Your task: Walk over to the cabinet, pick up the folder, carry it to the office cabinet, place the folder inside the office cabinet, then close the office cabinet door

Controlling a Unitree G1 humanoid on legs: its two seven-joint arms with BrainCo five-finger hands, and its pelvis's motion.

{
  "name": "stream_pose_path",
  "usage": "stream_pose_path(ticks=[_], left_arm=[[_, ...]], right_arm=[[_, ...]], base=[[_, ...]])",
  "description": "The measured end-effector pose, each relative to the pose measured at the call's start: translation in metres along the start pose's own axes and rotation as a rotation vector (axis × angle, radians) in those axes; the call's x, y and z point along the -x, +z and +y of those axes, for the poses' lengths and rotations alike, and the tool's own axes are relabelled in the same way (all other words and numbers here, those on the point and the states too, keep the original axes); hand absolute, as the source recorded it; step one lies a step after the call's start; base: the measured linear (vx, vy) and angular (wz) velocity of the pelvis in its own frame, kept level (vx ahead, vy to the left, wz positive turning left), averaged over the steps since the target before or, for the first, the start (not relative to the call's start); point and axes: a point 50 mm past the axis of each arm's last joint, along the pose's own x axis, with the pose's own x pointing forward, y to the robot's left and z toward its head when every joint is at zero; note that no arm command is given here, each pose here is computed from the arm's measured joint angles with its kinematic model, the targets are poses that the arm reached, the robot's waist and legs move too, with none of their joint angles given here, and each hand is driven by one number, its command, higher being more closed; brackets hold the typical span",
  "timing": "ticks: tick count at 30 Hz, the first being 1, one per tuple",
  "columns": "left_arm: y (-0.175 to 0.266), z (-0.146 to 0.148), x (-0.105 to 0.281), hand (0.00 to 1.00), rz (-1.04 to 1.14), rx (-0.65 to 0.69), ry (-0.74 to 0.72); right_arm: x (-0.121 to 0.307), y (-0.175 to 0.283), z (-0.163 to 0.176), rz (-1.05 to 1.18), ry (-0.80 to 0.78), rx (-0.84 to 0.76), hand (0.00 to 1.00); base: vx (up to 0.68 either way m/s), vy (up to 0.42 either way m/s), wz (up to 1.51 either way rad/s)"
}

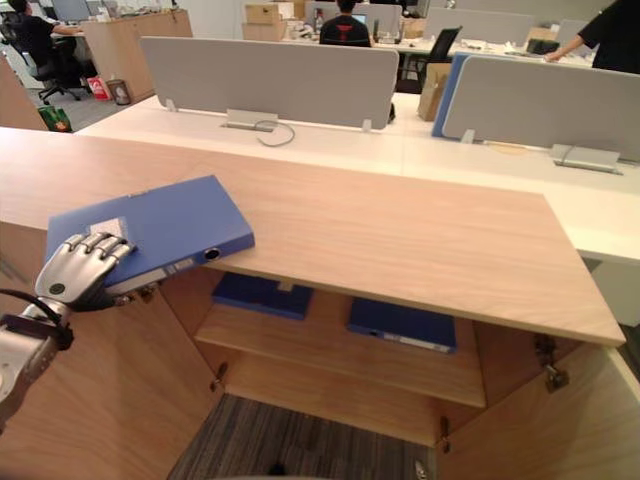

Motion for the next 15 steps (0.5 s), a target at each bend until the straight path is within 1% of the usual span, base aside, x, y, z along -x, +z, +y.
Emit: stream_pose_path(ticks=[15], left_arm=[[-0.011,0.013,-0.019,1.00,0.028,-0.034,0.035]], right_arm=[[0.000,0.009,0.012,-0.038,0.064,-0.005,0.00]], base=[[0.00,-0.006,0.00]])
